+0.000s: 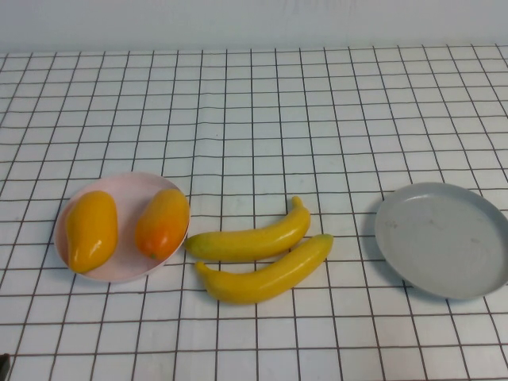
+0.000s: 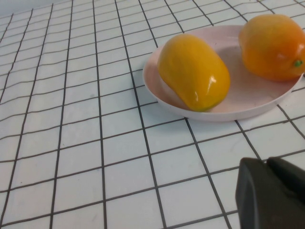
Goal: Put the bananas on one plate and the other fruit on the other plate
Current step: Put another type of fruit in the right plate
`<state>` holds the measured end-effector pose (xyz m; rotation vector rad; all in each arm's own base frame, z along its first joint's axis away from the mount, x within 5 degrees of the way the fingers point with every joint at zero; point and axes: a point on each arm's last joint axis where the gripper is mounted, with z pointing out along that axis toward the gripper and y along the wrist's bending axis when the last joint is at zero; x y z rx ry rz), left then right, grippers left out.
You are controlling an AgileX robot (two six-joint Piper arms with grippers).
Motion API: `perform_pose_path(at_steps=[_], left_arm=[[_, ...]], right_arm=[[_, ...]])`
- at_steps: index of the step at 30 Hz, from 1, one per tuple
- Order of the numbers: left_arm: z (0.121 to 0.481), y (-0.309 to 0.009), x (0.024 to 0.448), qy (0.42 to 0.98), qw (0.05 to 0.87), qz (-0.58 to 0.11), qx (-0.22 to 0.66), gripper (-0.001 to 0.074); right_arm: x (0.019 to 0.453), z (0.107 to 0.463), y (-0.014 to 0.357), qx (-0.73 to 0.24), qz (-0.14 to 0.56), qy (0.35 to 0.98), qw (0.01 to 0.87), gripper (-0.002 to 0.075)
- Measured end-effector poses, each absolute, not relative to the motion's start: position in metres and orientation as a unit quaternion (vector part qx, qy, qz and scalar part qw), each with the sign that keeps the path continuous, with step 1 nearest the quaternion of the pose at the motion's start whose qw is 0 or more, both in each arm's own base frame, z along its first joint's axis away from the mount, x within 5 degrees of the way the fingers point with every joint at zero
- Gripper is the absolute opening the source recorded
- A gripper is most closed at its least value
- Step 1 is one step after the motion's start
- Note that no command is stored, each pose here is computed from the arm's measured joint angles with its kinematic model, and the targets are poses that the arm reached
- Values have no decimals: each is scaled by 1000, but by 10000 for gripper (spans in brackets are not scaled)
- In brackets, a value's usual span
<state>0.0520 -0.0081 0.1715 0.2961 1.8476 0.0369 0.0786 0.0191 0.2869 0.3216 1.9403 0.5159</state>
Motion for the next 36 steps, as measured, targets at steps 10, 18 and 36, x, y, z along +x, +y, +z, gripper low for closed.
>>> perform_pose_path(at_steps=[10,18,36], left_arm=[[172,-8,52,795,593,16,127,0],[172,-8,52,795,593,16,127,0],[172,-8,52,795,593,16,127,-1]], right_arm=[[136,299,17,74,152,885,433,-16],[198,300,28,-74,142,955,251,-16],[276,268,175,-540,68,827,138,443]])
